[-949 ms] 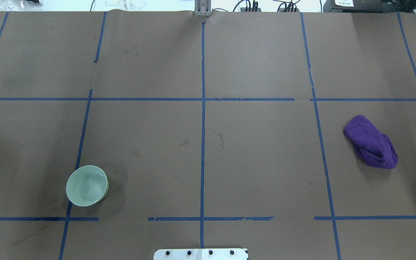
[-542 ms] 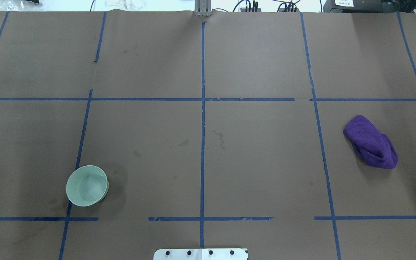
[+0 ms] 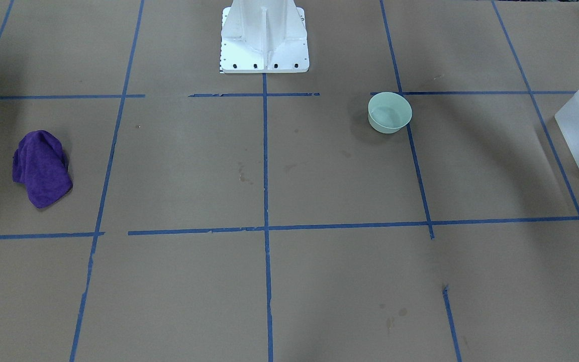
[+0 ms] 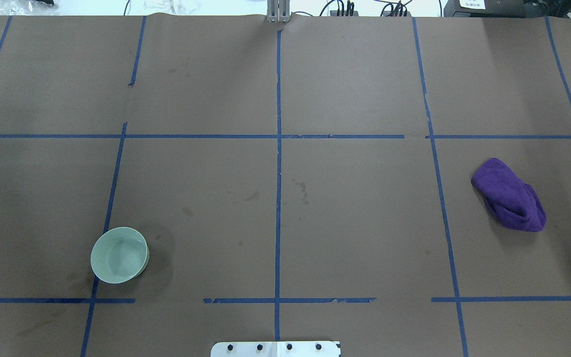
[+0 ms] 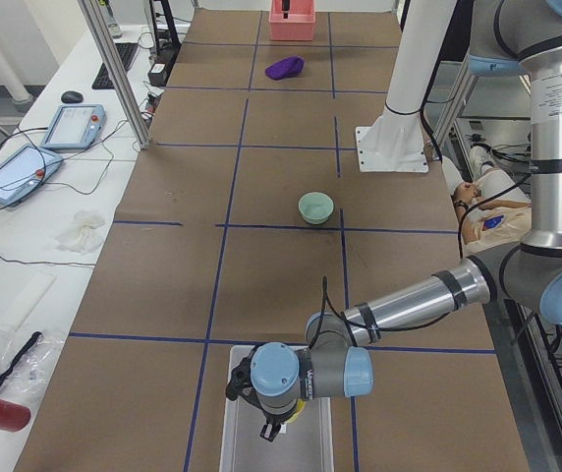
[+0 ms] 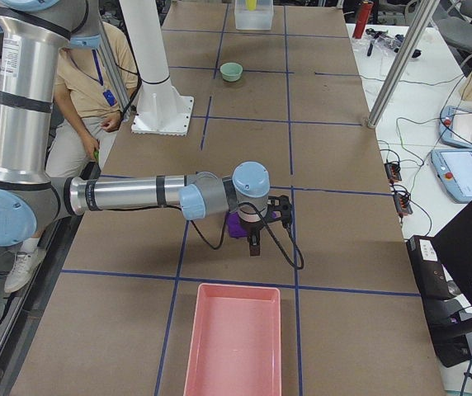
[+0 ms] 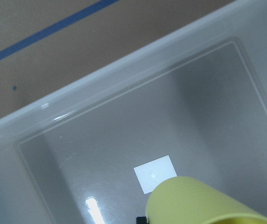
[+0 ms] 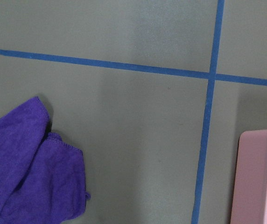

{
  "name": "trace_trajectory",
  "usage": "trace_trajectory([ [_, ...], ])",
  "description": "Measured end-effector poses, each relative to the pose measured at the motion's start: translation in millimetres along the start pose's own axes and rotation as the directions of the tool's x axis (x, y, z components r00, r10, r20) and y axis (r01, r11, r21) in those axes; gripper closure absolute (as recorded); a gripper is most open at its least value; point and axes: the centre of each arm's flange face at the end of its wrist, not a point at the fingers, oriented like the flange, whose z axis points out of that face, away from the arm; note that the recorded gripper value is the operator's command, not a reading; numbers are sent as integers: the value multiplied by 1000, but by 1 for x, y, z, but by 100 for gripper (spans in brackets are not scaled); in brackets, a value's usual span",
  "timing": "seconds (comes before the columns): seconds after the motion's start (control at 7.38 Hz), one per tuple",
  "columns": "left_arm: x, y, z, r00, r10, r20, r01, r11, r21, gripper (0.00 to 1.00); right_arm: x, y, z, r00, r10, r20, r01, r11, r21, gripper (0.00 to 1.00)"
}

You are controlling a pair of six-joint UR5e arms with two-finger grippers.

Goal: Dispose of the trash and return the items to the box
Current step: 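Lift the yellow cup with the left gripper and drop it into the clear bin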

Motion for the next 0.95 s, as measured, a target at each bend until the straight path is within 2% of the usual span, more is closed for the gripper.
trace_trajectory([
  [0.41, -6, 11, 17, 999, 35, 0, -35, 999, 42, 100, -1, 0, 0, 1000, -2, 1, 2, 1000, 1, 0],
  [0.95, -9, 16, 31, 999, 16, -41, -14, 999, 50, 100, -1, 0, 1, 1000, -4, 1, 4, 1000, -1, 0],
])
